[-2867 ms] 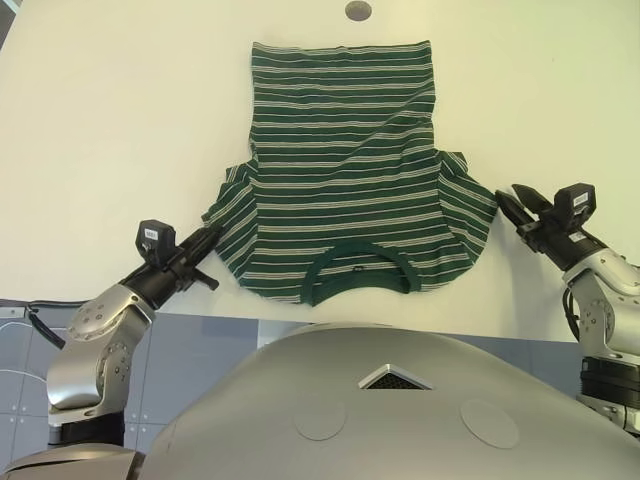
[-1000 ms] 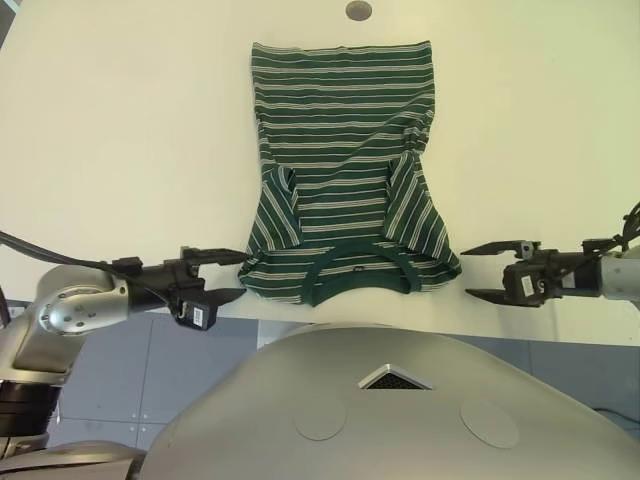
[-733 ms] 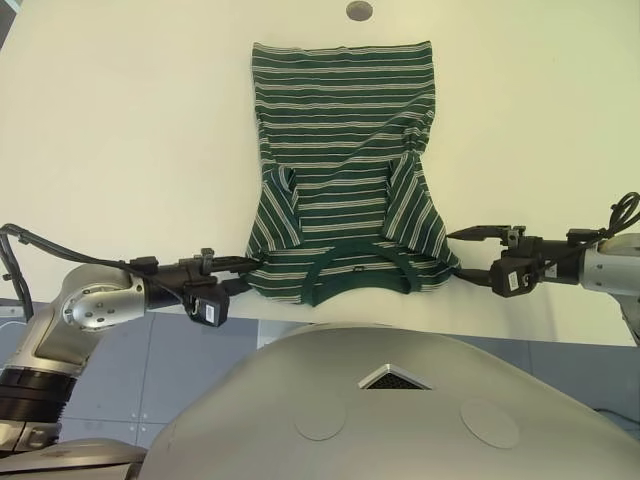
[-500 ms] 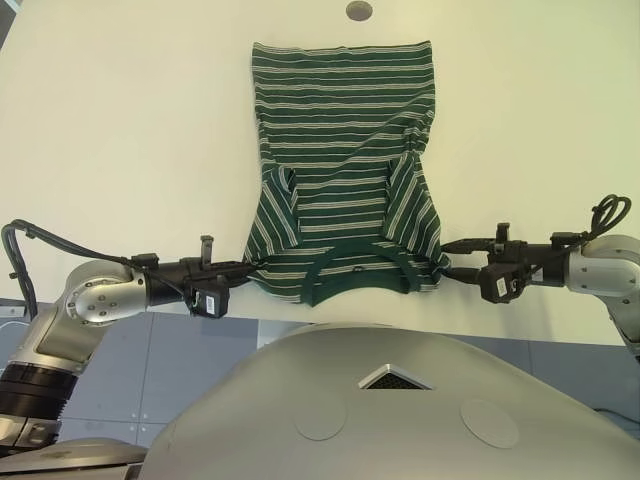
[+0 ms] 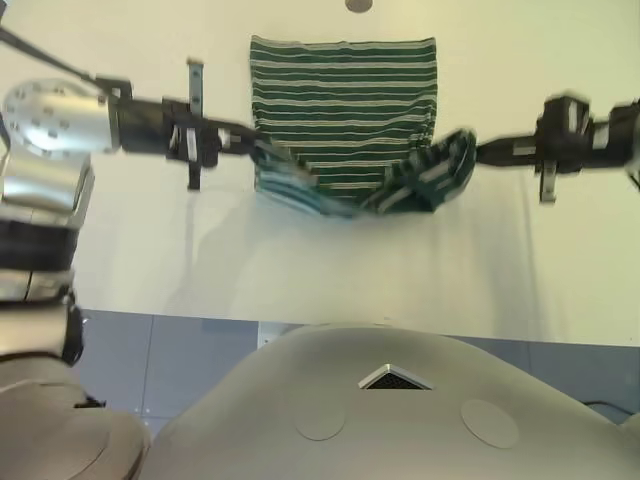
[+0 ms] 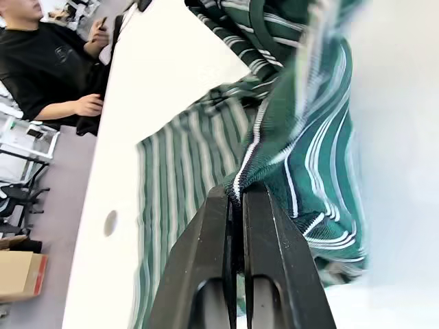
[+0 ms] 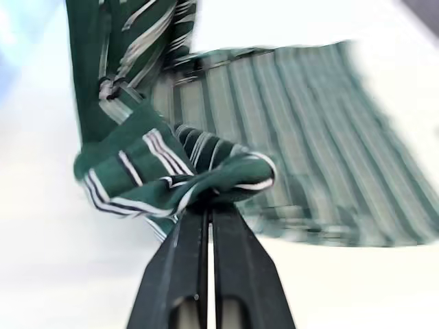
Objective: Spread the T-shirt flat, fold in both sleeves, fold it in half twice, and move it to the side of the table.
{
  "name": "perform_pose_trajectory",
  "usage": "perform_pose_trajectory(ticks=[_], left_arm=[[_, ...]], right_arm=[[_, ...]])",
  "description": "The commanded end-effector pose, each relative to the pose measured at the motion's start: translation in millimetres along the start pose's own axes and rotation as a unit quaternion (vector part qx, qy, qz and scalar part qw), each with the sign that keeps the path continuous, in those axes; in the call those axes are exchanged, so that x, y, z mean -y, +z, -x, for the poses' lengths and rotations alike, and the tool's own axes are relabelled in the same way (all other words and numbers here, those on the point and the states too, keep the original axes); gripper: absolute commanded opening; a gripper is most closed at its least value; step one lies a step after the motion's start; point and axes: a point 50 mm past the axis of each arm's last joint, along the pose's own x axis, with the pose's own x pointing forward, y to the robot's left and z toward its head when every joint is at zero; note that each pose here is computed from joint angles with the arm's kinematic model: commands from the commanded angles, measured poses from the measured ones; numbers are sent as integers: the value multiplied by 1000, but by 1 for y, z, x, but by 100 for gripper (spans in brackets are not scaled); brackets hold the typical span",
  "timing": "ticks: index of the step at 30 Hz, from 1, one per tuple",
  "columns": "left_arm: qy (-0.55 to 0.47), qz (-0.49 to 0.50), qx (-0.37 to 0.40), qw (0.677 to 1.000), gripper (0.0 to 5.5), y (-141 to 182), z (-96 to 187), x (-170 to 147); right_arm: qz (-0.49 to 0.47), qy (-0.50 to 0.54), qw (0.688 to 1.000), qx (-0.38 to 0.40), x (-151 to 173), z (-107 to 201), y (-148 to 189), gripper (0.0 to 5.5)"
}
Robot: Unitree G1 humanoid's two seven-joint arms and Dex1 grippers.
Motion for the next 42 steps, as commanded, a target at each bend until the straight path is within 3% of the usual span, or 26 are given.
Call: perform_pose_trajectory(ticks=[1, 6, 10, 11, 14, 17, 19, 21, 23, 27, 29, 31, 34, 35, 37, 39, 41, 42], left_arm=[[100, 107, -116, 983, 0, -56, -18, -80], [190, 179, -171, 950, 0, -85, -22, -75], [224, 235, -224, 919, 0, -106, -35, -58], [228, 251, -223, 914, 0, -108, -40, -56], [247, 281, -193, 907, 69, -108, -55, -50], [285, 309, -168, 892, 111, -108, -55, -53], [355, 347, -159, 854, 151, -111, -40, -61], [396, 403, -214, 797, 196, -129, -19, -45], [401, 441, -237, 767, 234, -140, -10, -28], [451, 462, -71, 760, 292, -128, 6, -43], [478, 443, -6, 758, 292, -123, 22, -44], [484, 429, 26, 762, 292, -120, 27, -41], [512, 384, 60, 766, 292, -104, 33, -21], [514, 370, 60, 771, 292, -96, 30, -15], [509, 354, 49, 783, 292, -84, 22, -7], [477, 337, 35, 811, 292, -72, 5, 0], [458, 329, 28, 826, 292, -65, -4, 1], [455, 327, 26, 828, 292, -64, -5, 1]], right_arm=[[-49, -128, 991, -8, 108, -42, 44, 3], [-83, -195, 977, 6, 121, -69, 49, 3], [-109, -217, 966, -86, 112, -86, 10, 3], [-113, -233, 960, -103, 111, -87, 3, 36], [-119, -237, 956, -126, 107, -95, -6, 103], [-124, -244, 957, -101, 105, -104, -5, 153], [-131, -220, 965, -56, 102, -111, 0, 196], [-132, -159, 978, 21, 91, -138, 15, 241], [-120, -118, 985, 37, 75, -168, 22, 283], [-16, -83, 993, -87, 20, -207, -8, 288], [8, -82, 985, -154, 1, -197, -36, 288], [19, -80, 975, -205, -7, -176, -53, 288], [35, -154, 941, -301, 20, -80, -77, 288], [51, -206, 931, -296, 36, -58, -69, 288], [78, -263, 928, -253, 54, -47, -47, 288], [44, -240, 965, -96, 49, -82, -9, 288], [2, -220, 974, -50, 43, -118, -7, 288], [-20, -217, 974, -66, 40, -131, -17, 288]])
